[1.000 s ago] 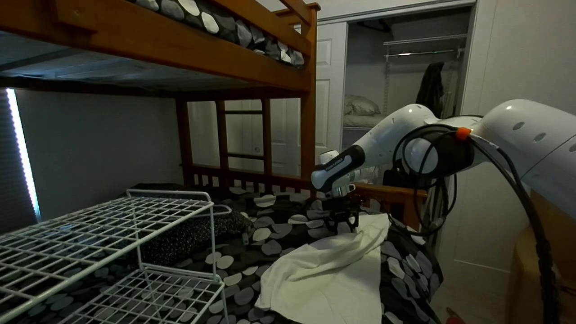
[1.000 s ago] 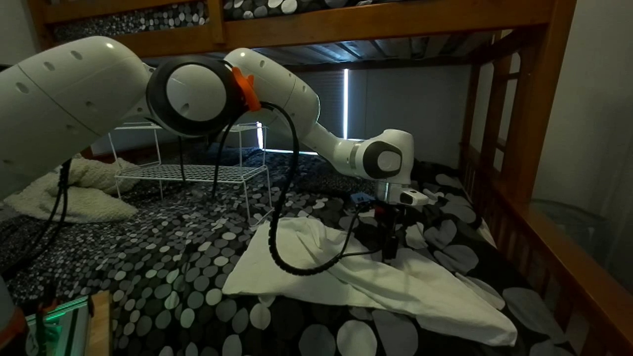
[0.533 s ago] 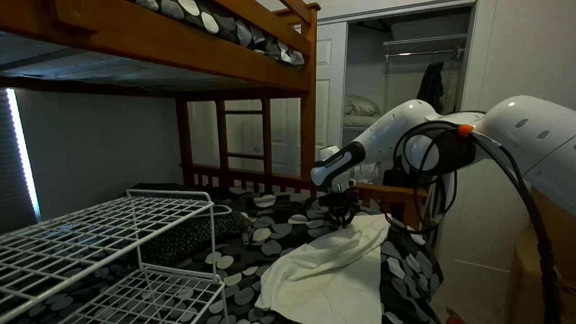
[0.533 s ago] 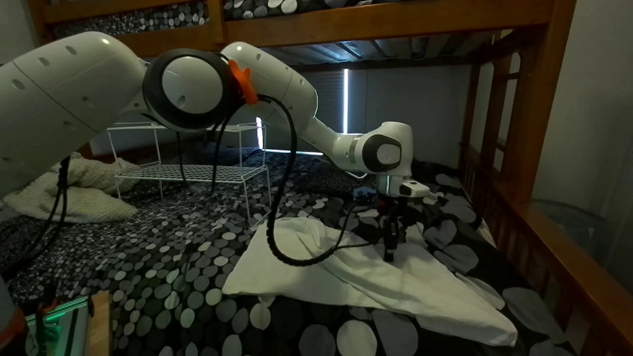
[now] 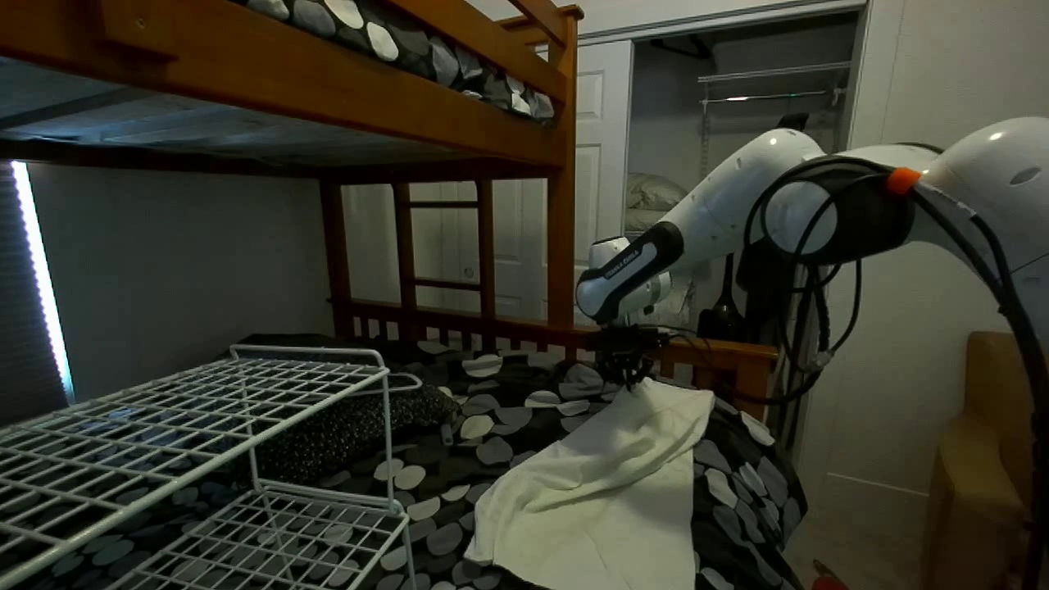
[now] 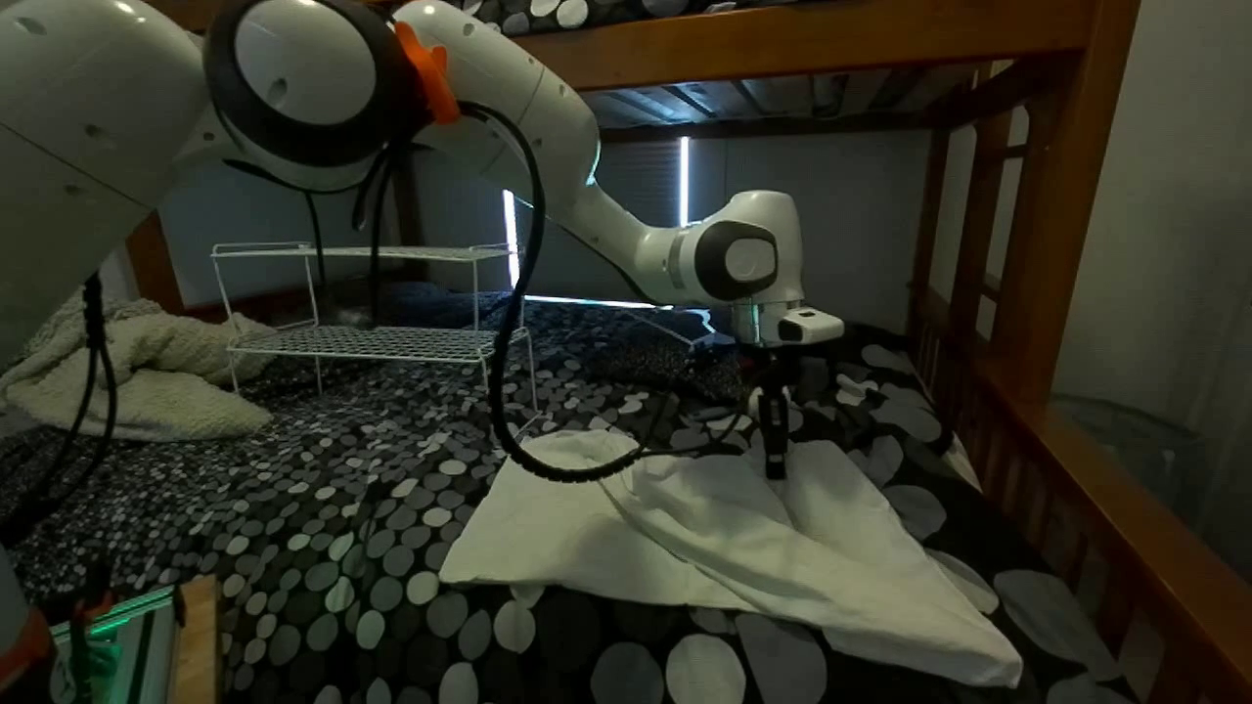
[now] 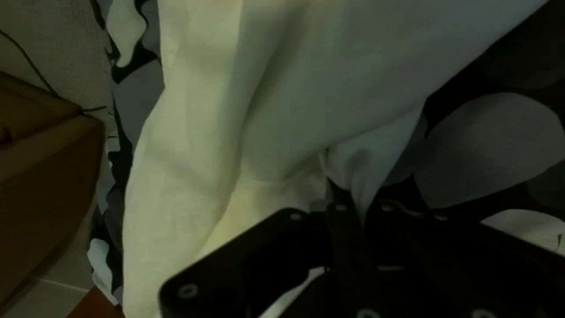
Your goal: Straighten the pillow case on the bed
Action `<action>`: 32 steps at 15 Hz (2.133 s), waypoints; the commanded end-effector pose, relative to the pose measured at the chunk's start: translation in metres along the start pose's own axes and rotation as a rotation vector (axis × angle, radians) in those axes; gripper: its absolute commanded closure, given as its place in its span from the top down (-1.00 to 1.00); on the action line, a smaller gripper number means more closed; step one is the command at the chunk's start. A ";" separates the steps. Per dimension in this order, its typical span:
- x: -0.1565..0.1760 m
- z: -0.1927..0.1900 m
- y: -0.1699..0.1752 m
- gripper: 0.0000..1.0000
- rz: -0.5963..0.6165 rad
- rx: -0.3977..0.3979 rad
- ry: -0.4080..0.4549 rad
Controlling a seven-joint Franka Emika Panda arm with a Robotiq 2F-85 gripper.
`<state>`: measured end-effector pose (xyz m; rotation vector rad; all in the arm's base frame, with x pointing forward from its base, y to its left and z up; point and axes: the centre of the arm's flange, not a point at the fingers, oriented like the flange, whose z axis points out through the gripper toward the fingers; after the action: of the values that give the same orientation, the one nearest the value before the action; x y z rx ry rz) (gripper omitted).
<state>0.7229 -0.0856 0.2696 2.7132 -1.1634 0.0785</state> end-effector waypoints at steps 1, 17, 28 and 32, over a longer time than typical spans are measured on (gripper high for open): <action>-0.040 -0.025 0.047 -0.98 0.004 -0.018 -0.060; -0.033 0.030 0.069 -0.91 0.147 0.064 -0.017; -0.083 0.032 0.109 -0.98 0.187 0.208 0.087; -0.093 0.031 0.136 -0.98 0.231 0.234 0.098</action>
<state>0.5974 -0.1140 0.2393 2.7323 -1.4442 0.3742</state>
